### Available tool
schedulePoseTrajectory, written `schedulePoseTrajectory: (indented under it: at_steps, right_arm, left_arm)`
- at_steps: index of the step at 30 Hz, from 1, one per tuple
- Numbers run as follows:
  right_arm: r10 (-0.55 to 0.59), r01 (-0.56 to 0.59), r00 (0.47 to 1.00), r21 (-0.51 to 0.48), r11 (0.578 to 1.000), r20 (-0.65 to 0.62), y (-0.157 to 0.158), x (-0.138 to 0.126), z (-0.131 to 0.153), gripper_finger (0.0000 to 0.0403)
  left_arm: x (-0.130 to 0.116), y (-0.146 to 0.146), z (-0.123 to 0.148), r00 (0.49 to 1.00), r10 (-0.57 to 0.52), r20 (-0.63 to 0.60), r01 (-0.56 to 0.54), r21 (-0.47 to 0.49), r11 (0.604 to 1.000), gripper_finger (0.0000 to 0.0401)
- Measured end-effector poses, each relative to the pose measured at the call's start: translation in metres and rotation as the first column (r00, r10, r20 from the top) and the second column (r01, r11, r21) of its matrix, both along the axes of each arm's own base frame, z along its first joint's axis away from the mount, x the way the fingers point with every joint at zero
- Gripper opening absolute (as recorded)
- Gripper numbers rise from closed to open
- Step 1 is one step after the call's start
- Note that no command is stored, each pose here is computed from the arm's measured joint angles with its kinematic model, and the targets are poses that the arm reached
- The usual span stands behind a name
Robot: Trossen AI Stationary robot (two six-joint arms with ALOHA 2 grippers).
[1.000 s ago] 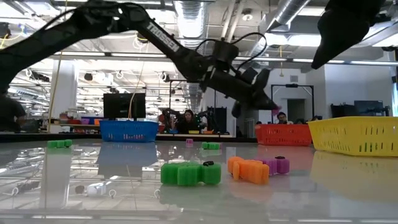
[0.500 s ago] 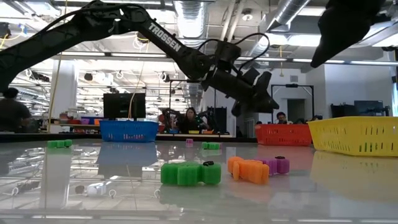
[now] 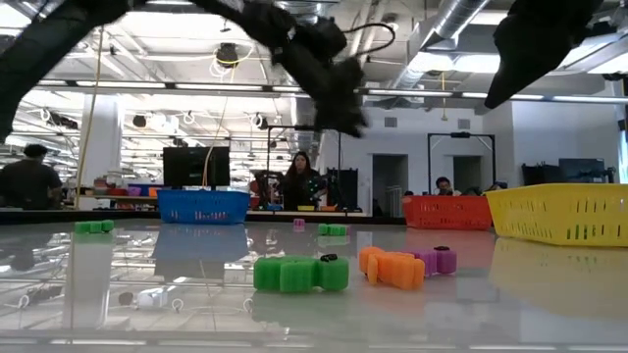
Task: Sort Halloween decoration
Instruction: Put the purple skeleton toy into the red bin
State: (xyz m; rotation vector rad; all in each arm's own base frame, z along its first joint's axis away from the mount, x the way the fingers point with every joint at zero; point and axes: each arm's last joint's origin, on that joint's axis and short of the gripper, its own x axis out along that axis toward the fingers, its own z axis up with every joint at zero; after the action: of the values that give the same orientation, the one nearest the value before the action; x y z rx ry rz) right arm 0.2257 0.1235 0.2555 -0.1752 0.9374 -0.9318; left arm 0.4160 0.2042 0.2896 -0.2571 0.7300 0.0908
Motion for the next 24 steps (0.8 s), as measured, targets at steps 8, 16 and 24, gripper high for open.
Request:
schedulePoseTrajectory:
  at_steps: [8, 16, 24]
  right_arm:
    - [0.021, -0.020, 0.999, -0.011, 1.000, 0.034, 0.001, 0.003, -0.001, 0.0255]
    - [0.099, -0.096, 0.994, -0.062, 0.993, 0.052, -0.007, 0.019, -0.017, 0.0255]
    - [0.185, -0.201, 0.971, 0.100, 0.975, 0.150, -0.035, 0.071, -0.028, 0.0255]
  left_arm:
    - [-0.087, -0.102, -0.003, 0.927, 0.144, -0.346, -0.057, 0.250, 0.967, 0.0148]
    - [-0.184, -0.210, -0.069, 0.983, 0.122, 0.134, -0.145, 0.175, 0.974, 0.0144]
    - [-0.235, -0.250, -0.104, 0.825, -0.005, 0.565, -0.067, 0.106, 0.992, 0.0144]
